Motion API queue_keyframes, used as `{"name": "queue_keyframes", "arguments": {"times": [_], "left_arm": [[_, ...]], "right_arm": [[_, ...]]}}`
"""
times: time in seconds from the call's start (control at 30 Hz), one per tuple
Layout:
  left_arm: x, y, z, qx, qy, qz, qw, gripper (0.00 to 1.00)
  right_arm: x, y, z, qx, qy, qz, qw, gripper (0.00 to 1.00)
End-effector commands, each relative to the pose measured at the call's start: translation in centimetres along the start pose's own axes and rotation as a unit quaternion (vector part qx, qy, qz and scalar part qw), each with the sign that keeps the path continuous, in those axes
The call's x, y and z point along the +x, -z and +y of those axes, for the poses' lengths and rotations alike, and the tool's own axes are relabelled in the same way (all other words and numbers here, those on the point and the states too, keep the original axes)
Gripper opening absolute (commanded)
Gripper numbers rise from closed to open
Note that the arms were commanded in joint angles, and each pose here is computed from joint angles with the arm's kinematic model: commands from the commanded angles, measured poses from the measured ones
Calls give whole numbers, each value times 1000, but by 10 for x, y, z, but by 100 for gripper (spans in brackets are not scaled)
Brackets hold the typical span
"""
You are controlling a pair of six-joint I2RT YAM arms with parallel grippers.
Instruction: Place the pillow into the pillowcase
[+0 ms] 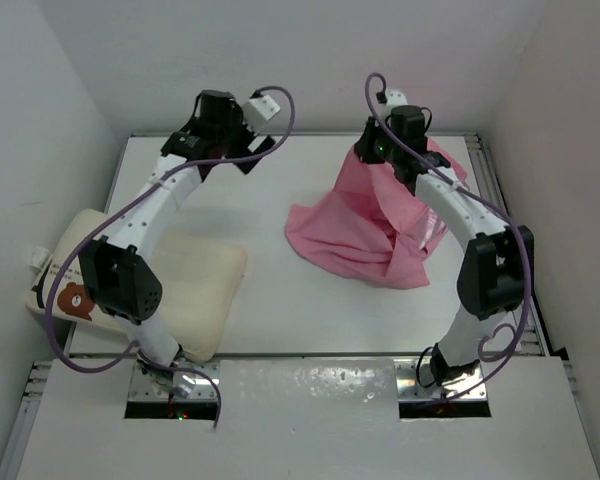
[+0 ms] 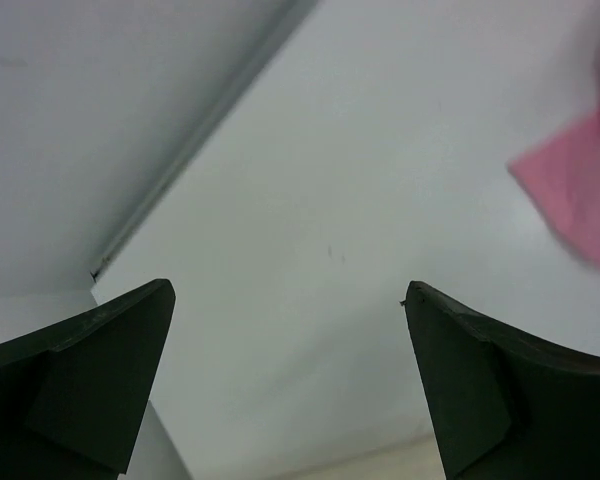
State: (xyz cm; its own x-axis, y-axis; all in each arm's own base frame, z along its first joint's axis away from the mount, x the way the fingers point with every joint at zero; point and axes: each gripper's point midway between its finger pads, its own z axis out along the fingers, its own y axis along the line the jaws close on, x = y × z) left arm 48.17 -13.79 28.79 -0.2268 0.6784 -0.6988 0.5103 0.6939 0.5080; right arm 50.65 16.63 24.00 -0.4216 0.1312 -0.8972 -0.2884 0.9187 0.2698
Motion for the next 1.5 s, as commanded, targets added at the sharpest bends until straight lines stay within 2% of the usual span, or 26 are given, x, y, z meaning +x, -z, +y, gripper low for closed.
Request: {"name": "queue_keyframes", "arguments": {"times": [0.0,0.03,0.1,0.13,0.17,0.27,0.47,0.63,0.67,0.7,0.73,0.8,0.83,0.9,1.03,1.07,1.1,1.13,1.17,1.2,1.23,1.27,1.33,1.47], "left_arm": [[59,31,-15,126,-87,26,988,100],[97,40,-41,200,-148,58,967,100],[133,49,-63,257,-202,87,941,100],[142,57,-71,268,-228,95,931,100],[158,57,-97,303,-262,100,911,100],[173,59,-129,341,-297,92,887,100],[224,29,-170,391,-310,107,860,100],[246,10,-174,361,-343,109,860,100],[249,10,-177,363,-345,110,858,97],[256,14,-184,378,-342,115,852,87],[258,16,-188,389,-340,117,849,58],[260,24,-199,413,-320,124,844,19],[255,23,-199,407,-310,124,850,0],[242,22,-195,393,-284,120,867,0],[176,9,-164,338,-226,75,910,0],[130,2,-141,308,-221,38,925,0],[107,5,-138,309,-191,22,932,0],[83,6,-134,303,-186,3,935,0],[38,5,-115,279,-186,-33,942,0],[23,8,-116,282,-173,-39,943,0],[-9,9,-116,274,-175,-63,944,0],[-20,10,-119,273,-181,-74,942,0],[-36,7,-130,275,-181,-93,940,0],[-38,-14,-155,292,-160,-110,937,0]], "right_arm": [[-18,12,25,-45,-28,-15,998,0],[-15,10,26,-46,-30,-10,998,0],[-9,8,27,-47,-28,-3,999,0],[-6,7,27,-46,-26,-2,999,0],[-2,6,28,-47,-27,2,999,0],[0,3,28,-48,-28,2,998,0],[7,3,30,-50,-25,10,998,0],[19,10,26,-44,-23,22,999,0],[18,13,27,-43,-22,19,999,0],[19,13,26,-41,-21,17,999,0],[23,13,24,-38,-22,20,999,0],[22,14,23,-37,-23,18,999,0],[23,13,24,-38,-23,19,999,0],[23,11,23,-37,-23,18,999,0],[4,0,27,-42,-24,1,999,0],[-1,-3,28,-44,-26,-2,999,0],[-1,-11,28,-45,-28,-1,999,0],[-20,-12,34,-53,-27,-20,998,0],[-25,-15,37,-56,-29,-26,998,0],[-32,-16,43,-64,-29,-36,997,0],[-46,-18,52,-77,-26,-56,995,0],[-52,-18,53,-79,-26,-67,994,0],[-58,-19,62,-90,-24,-79,992,0],[-70,-24,73,-102,-30,-102,989,0]]}}
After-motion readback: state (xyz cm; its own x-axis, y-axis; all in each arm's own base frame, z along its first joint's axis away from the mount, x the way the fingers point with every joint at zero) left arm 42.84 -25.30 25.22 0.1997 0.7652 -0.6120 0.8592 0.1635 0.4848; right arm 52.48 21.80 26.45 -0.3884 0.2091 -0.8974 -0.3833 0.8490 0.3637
